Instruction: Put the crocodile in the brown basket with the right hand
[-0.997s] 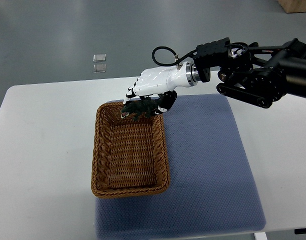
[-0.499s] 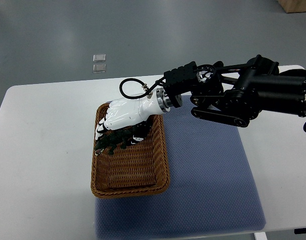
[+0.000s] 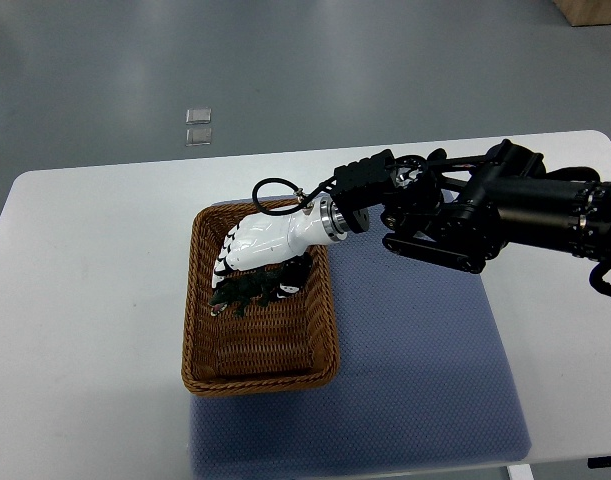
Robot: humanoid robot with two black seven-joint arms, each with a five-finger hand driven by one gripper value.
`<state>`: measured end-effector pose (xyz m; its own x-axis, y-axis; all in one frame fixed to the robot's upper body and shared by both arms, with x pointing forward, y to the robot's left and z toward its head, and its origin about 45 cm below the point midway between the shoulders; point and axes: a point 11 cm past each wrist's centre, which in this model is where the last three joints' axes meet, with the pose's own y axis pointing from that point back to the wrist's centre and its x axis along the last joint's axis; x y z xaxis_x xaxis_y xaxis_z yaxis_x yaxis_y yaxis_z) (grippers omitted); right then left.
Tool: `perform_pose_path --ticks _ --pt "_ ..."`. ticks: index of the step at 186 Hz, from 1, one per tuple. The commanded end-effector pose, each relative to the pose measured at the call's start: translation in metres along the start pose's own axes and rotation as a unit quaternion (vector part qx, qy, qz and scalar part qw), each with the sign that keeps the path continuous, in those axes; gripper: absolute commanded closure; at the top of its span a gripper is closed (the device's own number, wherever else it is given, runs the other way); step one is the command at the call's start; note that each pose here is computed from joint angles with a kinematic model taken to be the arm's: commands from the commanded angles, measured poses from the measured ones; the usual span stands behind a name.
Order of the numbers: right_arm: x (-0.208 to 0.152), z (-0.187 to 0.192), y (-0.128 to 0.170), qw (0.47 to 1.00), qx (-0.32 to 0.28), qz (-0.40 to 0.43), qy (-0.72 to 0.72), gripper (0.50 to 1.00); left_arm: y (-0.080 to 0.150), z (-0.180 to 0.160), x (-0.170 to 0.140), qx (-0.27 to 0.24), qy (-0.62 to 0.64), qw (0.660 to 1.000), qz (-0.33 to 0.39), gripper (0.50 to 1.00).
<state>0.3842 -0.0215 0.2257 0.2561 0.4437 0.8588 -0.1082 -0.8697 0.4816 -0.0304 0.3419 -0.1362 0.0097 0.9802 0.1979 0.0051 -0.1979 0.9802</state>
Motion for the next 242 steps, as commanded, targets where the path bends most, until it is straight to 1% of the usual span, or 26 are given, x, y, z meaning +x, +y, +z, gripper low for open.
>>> perform_pose_path --ticks 1,27,46,66,74,98,107,116,120,131,149,173,192,198,200,213,233,242 --pt "0.001 0.001 0.001 1.0 -0.001 0.004 -0.003 0.583 0.0 0.0 0.0 0.0 0.0 1.0 0.0 0.5" --pt "0.003 0.006 0.007 1.0 -0.009 0.008 -0.008 0.583 0.0 0.0 0.0 0.0 -0.001 1.0 -0.001 0.5" --pt "0.014 0.011 0.013 0.999 -0.015 0.028 -0.036 0.583 0.0 0.0 0.0 0.0 0.0 1.0 -0.001 0.5" --pt "0.024 0.02 0.028 0.992 -0.021 0.048 -0.119 0.583 0.0 0.0 0.0 0.0 0.0 1.0 0.0 0.5" --pt "0.035 0.025 0.038 0.985 -0.02 0.066 -0.159 0.583 0.0 0.0 0.0 0.0 0.0 1.0 0.0 0.5" --pt "0.05 0.036 0.062 0.963 -0.013 0.11 -0.246 0.579 0.0 0.0 0.0 0.0 0.0 1.0 0.0 0.5" --pt "0.047 0.04 0.071 0.949 -0.005 0.125 -0.29 0.579 0.0 0.0 0.0 0.0 0.0 1.0 0.0 0.5" --pt "0.041 0.044 0.08 0.928 0.007 0.143 -0.343 0.579 0.0 0.0 0.0 0.0 0.0 1.0 -0.001 0.5" --pt "0.038 0.048 0.088 0.91 0.015 0.162 -0.381 0.579 0.0 0.0 0.0 0.0 -0.001 1.0 0.0 0.5" --pt "0.039 0.054 0.102 0.881 0.031 0.2 -0.427 0.576 0.0 0.0 0.0 0.0 0.0 1.0 0.0 0.5" --pt "0.03 0.072 0.126 0.83 0.014 0.252 -0.497 0.574 0.0 -0.001 0.0 0.001 0.0 1.0 0.0 0.5" --pt "0.012 0.087 0.154 0.77 0.007 0.307 -0.559 0.572 0.0 0.0 0.0 0.0 0.0 1.0 0.0 0.5" --pt "-0.019 0.094 0.163 0.712 -0.005 0.331 -0.62 0.572 0.0 0.0 0.0 0.0 0.0 1.0 0.0 0.5" --pt "-0.034 0.096 0.165 0.682 -0.01 0.337 -0.649 0.572 0.0 0.0 0.0 0.0 0.0 1.0 0.0 0.5" --pt "-0.034 0.096 0.165 0.682 -0.01 0.337 -0.649 0.572 0.0 0.0 0.0 0.0 0.0 1.0 -0.001 0.5" --pt "-0.057 0.101 0.176 0.623 -0.016 0.357 -0.696 0.572 0.0 0.0 0.0 0.0 0.0 1.0 0.0 0.5" --pt "-0.079 0.105 0.181 0.531 -0.011 0.381 -0.757 0.572 0.0 0.0 0.0 0.0 0.0 1.0 0.0 0.5" --pt "-0.085 0.106 0.182 0.498 -0.008 0.387 -0.776 0.572 0.0 -0.001 0.0 0.001 0.0 1.0 -0.001 0.5"
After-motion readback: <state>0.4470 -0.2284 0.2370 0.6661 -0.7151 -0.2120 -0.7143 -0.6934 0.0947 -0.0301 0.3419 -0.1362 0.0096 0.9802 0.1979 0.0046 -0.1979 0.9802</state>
